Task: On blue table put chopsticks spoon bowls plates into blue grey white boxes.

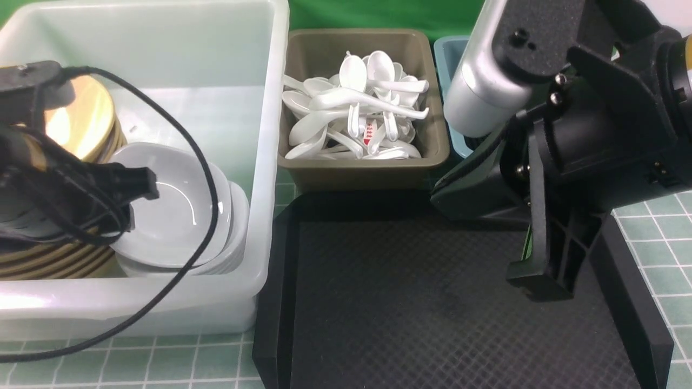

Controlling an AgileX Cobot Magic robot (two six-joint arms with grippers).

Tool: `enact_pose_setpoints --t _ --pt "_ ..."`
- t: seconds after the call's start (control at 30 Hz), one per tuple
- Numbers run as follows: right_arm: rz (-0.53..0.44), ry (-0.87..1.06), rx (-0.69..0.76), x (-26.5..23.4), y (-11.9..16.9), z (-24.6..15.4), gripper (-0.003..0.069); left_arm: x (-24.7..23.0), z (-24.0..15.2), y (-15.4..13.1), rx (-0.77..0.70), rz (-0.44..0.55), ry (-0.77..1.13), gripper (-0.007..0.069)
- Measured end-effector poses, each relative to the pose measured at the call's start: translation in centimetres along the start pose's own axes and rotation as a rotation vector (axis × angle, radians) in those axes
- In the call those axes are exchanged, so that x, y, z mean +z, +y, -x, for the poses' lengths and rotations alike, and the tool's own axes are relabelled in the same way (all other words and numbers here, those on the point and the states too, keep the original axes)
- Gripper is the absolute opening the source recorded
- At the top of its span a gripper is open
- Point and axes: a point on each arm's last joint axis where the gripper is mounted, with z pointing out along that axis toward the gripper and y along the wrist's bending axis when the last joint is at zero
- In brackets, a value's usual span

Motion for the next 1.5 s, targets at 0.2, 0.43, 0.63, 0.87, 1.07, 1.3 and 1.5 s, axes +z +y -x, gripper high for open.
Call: enact_pose_setpoints --t 0.2,0.43,0.63,0.87,1.07,1.3,1.5 --pt "0.0 0.0 0.0 0.0 0.0 0.0 0.0066 1.1 0.3 -0.8 -0.005 -0.029 0.007 0.0092" --pt "0.0 0.0 0.0 0.0 0.0 0.0 0.0068 0.5 0.3 -1.0 0.009 -0.091 -0.013 0.0024" --pt "0.0 0.0 0.0 0.0 0.0 0.0 0.0068 0.3 0.0 -1.4 0.004 -0.143 0.012 0.0015" --pt "0.0 0.0 0.0 0.0 0.0 0.0 0.0068 -0.6 0.2 -1.7 0.008 -0.167 0.049 0.001" --pt "0.0 0.0 0.0 0.0 0.0 0.0 0.007 -0.7 0.1 -1.3 0.038 -0.115 0.077 0.0029" --pt "0.0 0.0 0.0 0.0 0.0 0.0 0.0071 -0.6 0.1 -0.9 0.088 -0.074 0.081 0.0282" --pt "0.0 0.0 0.0 0.0 0.0 0.0 0.0075 -1.7 1.0 -1.0 0.095 -0.072 0.051 0.0563"
